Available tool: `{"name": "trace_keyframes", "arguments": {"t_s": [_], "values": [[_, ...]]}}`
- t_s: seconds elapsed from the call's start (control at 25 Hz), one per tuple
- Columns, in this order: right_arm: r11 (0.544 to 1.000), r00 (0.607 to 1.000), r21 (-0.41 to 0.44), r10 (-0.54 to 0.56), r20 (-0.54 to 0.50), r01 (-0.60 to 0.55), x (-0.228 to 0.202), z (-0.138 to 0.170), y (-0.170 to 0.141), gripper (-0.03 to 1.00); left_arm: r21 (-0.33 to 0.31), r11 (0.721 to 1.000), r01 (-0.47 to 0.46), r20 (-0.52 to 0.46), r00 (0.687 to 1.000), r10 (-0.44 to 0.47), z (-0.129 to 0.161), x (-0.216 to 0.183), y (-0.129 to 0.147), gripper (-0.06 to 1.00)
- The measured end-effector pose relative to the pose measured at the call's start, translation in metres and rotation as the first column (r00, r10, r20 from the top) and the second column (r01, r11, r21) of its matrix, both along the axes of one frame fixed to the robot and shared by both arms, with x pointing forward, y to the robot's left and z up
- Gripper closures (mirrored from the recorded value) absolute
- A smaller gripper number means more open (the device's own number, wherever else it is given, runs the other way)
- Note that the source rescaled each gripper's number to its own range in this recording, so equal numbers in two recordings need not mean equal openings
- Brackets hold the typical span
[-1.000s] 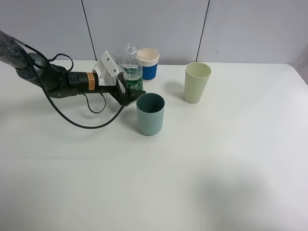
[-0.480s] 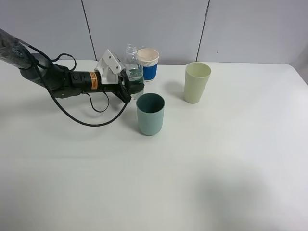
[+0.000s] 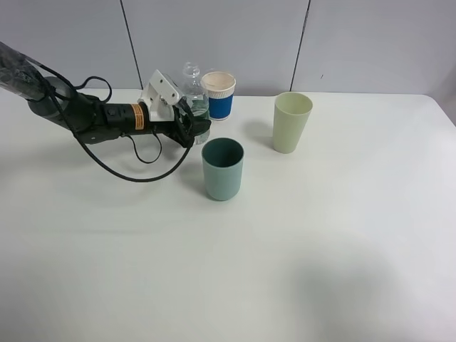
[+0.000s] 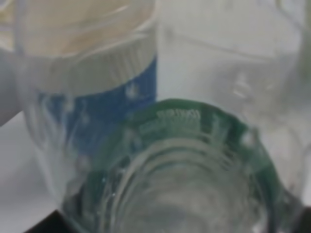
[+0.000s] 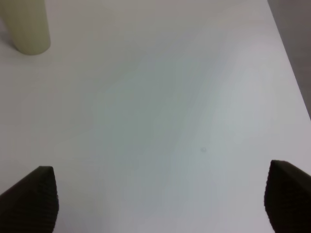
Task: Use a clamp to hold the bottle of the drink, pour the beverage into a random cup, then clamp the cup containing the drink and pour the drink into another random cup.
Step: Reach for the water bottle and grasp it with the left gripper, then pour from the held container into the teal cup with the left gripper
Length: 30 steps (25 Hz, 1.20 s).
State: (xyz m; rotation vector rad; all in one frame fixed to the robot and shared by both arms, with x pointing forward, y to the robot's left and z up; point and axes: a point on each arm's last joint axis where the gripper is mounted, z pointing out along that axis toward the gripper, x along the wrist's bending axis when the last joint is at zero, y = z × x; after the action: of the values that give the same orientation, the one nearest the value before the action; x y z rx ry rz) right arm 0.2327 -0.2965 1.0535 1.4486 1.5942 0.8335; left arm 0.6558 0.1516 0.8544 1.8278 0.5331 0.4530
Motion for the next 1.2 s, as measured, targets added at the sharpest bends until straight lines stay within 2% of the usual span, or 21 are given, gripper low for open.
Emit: {"name": "trace_keyframes", "arguments": {"t_s": [0.36, 0.56, 0.68, 0.92, 1.04, 1.2], "values": [[1.0, 1.0, 0.0, 0.0, 0.0, 0.0, 0.0, 0.0, 0.0, 0.42, 0.0, 0.986, -0.165, -0.028, 0.986, 0.164, 0.033, -0.025, 0.017, 0.94], [1.0, 1.0, 0.0, 0.0, 0.0, 0.0, 0.0, 0.0, 0.0, 0.42, 0.028, 0.963, -0.269, 0.012, 0.963, 0.269, 0.056, -0.043, 0.03, 0.94], [1.0, 1.0, 0.0, 0.0, 0.0, 0.0, 0.0, 0.0, 0.0, 0.42, 0.048, 0.937, -0.346, 0.039, 0.938, 0.345, 0.067, -0.053, 0.04, 0.94], [1.0, 1.0, 0.0, 0.0, 0.0, 0.0, 0.0, 0.0, 0.0, 0.42, 0.144, 0.877, -0.458, 0.111, 0.888, 0.445, 0.082, -0.074, 0.042, 0.94], [1.0, 1.0, 0.0, 0.0, 0.0, 0.0, 0.0, 0.0, 0.0, 0.42, 0.214, 0.853, -0.476, 0.162, 0.878, 0.45, 0.084, -0.084, 0.035, 0.94], [1.0, 1.0, 0.0, 0.0, 0.0, 0.0, 0.0, 0.0, 0.0, 0.42, 0.263, 0.831, -0.49, 0.199, 0.87, 0.45, 0.087, -0.095, 0.02, 0.94]]}}
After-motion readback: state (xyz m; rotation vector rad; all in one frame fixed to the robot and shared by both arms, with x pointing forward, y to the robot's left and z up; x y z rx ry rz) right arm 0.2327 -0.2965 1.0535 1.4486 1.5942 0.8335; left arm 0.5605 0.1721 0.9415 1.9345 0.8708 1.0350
